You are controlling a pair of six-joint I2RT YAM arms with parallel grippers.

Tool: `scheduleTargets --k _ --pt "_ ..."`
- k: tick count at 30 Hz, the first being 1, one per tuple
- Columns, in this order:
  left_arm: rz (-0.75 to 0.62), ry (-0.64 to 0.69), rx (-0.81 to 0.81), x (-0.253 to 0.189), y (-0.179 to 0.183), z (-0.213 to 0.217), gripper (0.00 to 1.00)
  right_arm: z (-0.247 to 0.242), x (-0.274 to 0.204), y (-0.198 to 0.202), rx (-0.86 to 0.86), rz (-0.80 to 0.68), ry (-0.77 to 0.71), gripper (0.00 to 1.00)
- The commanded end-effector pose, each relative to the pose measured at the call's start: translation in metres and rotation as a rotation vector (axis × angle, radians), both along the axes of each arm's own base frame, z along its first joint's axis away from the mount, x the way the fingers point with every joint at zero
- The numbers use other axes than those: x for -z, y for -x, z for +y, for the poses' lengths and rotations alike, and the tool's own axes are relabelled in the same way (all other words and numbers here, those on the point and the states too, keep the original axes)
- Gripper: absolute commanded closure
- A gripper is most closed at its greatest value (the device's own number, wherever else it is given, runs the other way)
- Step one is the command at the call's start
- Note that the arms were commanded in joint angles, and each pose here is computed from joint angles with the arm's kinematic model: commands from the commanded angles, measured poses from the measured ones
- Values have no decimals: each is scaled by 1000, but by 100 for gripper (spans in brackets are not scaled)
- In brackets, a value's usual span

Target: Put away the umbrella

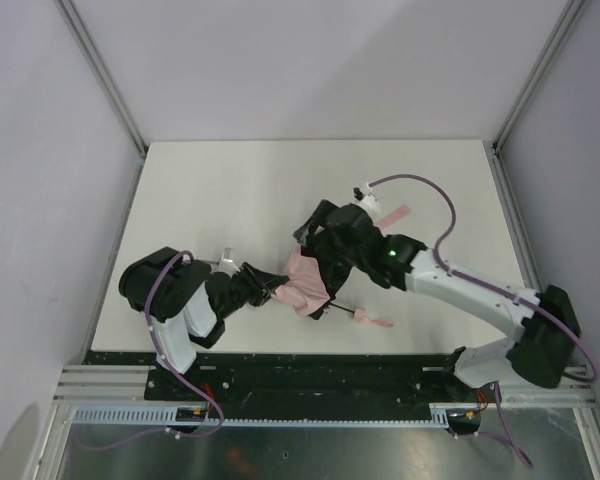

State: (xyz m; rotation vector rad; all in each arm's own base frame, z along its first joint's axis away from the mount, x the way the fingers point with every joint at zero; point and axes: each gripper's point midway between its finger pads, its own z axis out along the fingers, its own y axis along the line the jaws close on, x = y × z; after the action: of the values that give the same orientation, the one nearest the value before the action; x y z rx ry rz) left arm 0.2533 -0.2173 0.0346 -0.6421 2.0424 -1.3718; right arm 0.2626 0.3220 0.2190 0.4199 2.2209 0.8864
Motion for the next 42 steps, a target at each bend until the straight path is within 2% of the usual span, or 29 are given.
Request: scheduleTargets --k 1,5,12,18,22,26,29,33,35,37,38,42 --pt "-3 -118 32 23 10 6 100 -4 -7 -26 265 -16 123 4" --pt "-4 -121 35 23 11 6 100 8 13 -30 306 0 303 24" --pt "1 -120 35 24 12 6 100 25 24 -39 324 -56 569 43" --pt "-2 -119 37 23 12 6 100 23 39 -35 304 -81 675 57" --pt "3 -118 41 26 13 6 100 25 46 -36 212 -116 748 57" --pt "9 -112 43 27 14 5 100 27 58 -41 84 -136 761 54" --pt "13 -105 42 27 15 5 100 28 69 -51 12 -111 733 60" --pt "9 -101 38 26 15 6 100 26 66 -60 -15 -173 797 64" --pt "10 -101 38 26 16 6 100 27 64 -62 -54 -195 818 73" --pt "9 -100 36 26 16 6 100 28 57 -62 -99 -223 841 91" --pt "8 -99 36 25 16 6 100 26 52 -61 -115 -238 851 96" --pt "12 -103 35 27 16 7 100 14 33 -58 -181 -280 805 100"
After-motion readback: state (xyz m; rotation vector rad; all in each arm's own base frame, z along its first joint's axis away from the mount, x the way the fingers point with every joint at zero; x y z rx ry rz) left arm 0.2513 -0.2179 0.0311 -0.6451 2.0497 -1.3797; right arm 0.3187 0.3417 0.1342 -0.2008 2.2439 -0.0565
